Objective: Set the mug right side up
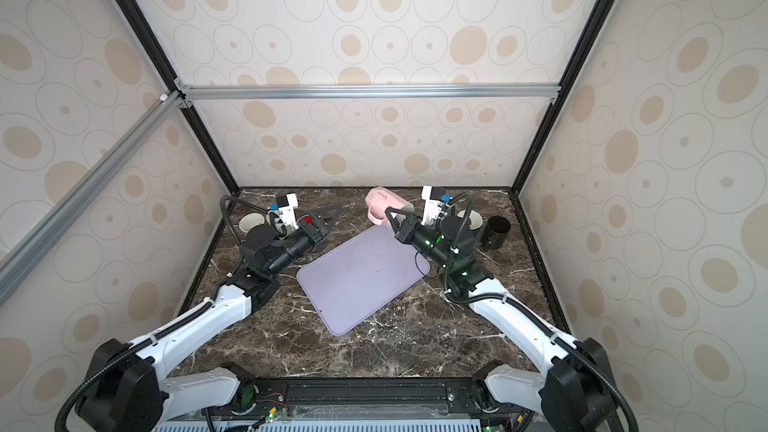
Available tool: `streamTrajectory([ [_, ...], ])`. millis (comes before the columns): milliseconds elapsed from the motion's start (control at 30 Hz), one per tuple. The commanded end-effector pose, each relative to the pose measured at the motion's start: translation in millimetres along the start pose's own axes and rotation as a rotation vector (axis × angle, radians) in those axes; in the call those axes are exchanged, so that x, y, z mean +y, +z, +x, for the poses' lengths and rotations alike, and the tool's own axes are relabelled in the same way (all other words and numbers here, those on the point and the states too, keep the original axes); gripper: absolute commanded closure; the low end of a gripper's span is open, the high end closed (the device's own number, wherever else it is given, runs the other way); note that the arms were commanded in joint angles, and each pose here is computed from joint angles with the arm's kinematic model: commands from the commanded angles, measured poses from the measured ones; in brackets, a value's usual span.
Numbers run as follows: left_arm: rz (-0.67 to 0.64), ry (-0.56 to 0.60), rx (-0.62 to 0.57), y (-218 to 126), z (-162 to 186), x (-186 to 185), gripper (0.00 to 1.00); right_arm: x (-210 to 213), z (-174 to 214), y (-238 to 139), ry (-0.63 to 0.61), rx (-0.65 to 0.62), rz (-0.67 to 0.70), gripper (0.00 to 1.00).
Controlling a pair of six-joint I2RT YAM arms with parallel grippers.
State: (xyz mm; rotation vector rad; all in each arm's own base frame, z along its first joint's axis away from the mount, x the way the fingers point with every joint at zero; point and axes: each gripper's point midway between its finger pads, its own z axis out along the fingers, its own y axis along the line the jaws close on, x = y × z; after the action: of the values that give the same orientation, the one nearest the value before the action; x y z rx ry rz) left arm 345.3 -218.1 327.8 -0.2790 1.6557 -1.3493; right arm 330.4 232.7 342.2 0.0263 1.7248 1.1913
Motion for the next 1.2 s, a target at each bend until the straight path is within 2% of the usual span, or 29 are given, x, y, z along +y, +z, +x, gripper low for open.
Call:
streamTrajectory([
  [0,-0.052,0.134,-0.058,-6,-18,-3,0.02,6,-17,-24,-0.139,-0.002,0.092,1.0],
  [133,-0.052,0.152,-0.056,-9,-17,-4,0.02,7,-18,-45,-0.179,0.04,0.169,1.0],
  [367,-0.074,0.165,-0.037,-13,-9,8,0.02,-38,-13,-68,-0.239,0.246,0.539,1.0],
  [467,-0.09,0.171,-0.024,-16,-4,13,0.02,-61,-2,-66,-0.274,0.377,0.662,1.0],
  [567,-0.103,0.173,-0.018,-21,0,19,0.02,-78,11,-57,-0.291,0.483,0.715,1.0],
  [700,-0.131,0.177,-0.016,-28,4,28,0.02,-105,18,-44,-0.326,0.56,0.814,1.0],
  [1167,-0.231,0.274,-0.043,-48,-3,38,0.02,-167,10,10,-0.377,0.698,0.934,1.0],
])
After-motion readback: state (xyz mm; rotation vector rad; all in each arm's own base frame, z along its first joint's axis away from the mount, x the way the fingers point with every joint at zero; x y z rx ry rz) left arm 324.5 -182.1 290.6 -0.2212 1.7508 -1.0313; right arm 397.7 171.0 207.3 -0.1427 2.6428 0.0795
